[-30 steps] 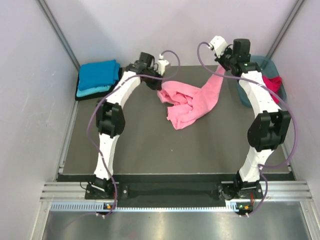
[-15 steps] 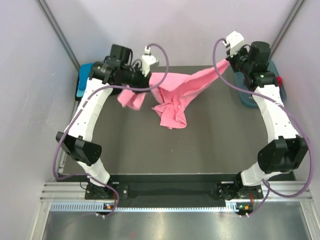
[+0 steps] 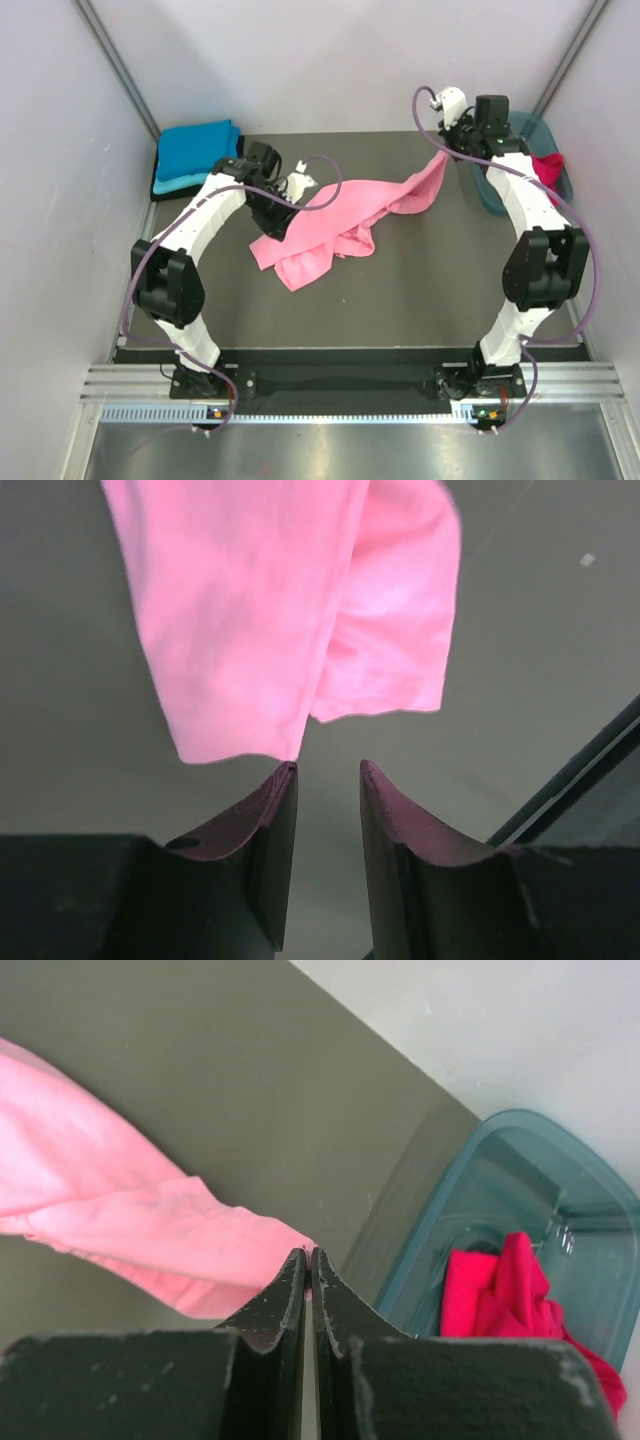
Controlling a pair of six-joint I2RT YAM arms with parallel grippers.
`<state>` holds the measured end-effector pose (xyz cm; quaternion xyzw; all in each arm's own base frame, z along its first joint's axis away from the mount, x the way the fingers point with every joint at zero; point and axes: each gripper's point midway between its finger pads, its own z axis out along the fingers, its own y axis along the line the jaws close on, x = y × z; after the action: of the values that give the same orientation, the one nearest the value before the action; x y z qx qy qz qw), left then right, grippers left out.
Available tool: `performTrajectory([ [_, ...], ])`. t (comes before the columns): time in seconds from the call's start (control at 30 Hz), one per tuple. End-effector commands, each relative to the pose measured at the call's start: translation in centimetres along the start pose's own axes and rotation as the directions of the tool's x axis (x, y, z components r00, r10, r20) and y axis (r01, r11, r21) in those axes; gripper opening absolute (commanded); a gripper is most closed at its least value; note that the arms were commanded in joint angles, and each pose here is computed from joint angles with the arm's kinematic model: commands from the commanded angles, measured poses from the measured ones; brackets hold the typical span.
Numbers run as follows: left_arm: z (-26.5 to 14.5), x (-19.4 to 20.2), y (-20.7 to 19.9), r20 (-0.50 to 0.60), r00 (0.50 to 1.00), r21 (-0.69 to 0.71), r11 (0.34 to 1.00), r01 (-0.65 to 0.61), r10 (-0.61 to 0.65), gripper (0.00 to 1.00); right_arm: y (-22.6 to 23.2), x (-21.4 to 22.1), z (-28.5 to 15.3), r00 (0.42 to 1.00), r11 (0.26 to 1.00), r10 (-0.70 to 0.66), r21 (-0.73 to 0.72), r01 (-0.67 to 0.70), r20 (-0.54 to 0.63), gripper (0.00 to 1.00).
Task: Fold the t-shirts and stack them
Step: Flatten the tshirt out
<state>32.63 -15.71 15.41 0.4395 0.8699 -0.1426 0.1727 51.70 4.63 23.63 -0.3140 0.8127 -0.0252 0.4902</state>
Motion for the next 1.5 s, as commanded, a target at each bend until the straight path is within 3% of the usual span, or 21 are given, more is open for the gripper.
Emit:
performTrajectory([
  [0.0, 1.5, 2.8, 1.3, -0.072, 0.997, -0.064, 0.997, -0.04, 0.036, 0.37, -2.1, -3.9, -0.8, 0.995, 0.999, -0.027, 0.038, 0.024, 0.092, 0.0],
  [0.07, 2.6, 5.0, 1.5, -0.137, 0.989, -0.071, 0.996, -0.062, 0.052, 0.37, -2.1, -4.0, -0.3, 0.996, 0.999, -0.014, 0.031, 0.011, 0.091, 0.0],
  [0.27, 4.0, 7.8, 2.0, -0.193, 0.978, -0.089, 0.991, -0.1, 0.082, 0.38, -1.7, -4.2, 0.4, 0.995, 1.0, -0.002, 0.007, 0.002, 0.097, 0.0],
  [0.87, 8.2, 8.2, 3.8, -0.233, 0.972, -0.096, 0.993, -0.066, 0.042, 0.4, -1.1, -4.2, 0.4, 0.996, 1.0, -0.002, -0.008, 0.002, 0.091, 0.0],
  [1.47, 9.5, 11.2, 3.2, -0.28, 0.96, -0.098, 0.993, -0.063, 0.033, 0.4, -0.3, -3.9, 0.9, 0.997, 1.0, -0.001, -0.027, 0.003, 0.081, 0.0],
])
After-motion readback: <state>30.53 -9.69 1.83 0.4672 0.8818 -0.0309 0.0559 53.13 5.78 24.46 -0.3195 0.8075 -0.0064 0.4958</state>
